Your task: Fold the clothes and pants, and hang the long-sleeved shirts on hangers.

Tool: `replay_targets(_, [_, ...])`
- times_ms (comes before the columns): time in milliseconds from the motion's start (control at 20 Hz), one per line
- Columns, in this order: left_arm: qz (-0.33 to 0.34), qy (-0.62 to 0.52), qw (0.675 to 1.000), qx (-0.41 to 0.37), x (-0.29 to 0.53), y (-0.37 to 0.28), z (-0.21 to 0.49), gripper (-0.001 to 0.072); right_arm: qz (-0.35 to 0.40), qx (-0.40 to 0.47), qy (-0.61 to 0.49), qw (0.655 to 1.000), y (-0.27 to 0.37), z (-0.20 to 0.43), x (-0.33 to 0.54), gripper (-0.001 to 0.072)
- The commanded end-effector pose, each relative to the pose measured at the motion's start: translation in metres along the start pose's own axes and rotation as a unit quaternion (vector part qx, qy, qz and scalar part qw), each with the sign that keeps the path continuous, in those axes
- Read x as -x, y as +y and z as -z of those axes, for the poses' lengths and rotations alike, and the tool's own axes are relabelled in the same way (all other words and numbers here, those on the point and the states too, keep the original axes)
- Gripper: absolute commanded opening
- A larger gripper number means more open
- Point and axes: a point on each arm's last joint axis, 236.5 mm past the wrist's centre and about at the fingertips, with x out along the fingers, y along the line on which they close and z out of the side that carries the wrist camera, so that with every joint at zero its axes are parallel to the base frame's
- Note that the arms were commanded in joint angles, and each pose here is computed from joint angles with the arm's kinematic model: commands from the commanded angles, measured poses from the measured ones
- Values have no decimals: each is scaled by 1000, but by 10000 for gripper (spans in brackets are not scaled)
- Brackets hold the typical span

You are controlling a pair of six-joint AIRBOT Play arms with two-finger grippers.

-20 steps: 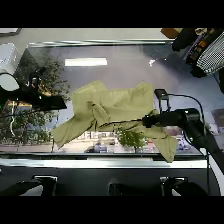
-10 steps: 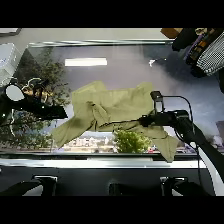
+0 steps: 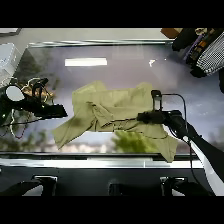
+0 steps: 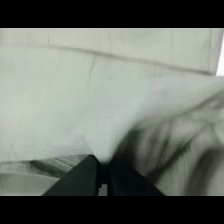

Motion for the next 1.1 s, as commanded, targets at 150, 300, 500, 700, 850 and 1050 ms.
replay_targets(150, [0,-6,1000,9,5,5,-1,624,-11,-51,13,999,14,-18,20,28])
replay_targets(300, [0,-30,999,10,22,6,-4,624,-18,-46,71,996,27,-10,67,28])
replay_targets(500, [-5,-83,997,9,62,9,-2,624,-37,-48,112,992,45,-3,134,28])
replay_targets(700, [-43,-84,996,3,87,29,17,622,-24,-57,183,981,42,30,157,29])
replay_targets(850, [-50,-89,995,-22,89,30,15,618,-19,-55,209,976,41,41,161,29])
replay_targets(1050, [-58,-126,990,-22,93,34,-2,623,-27,-58,186,980,44,31,157,29])
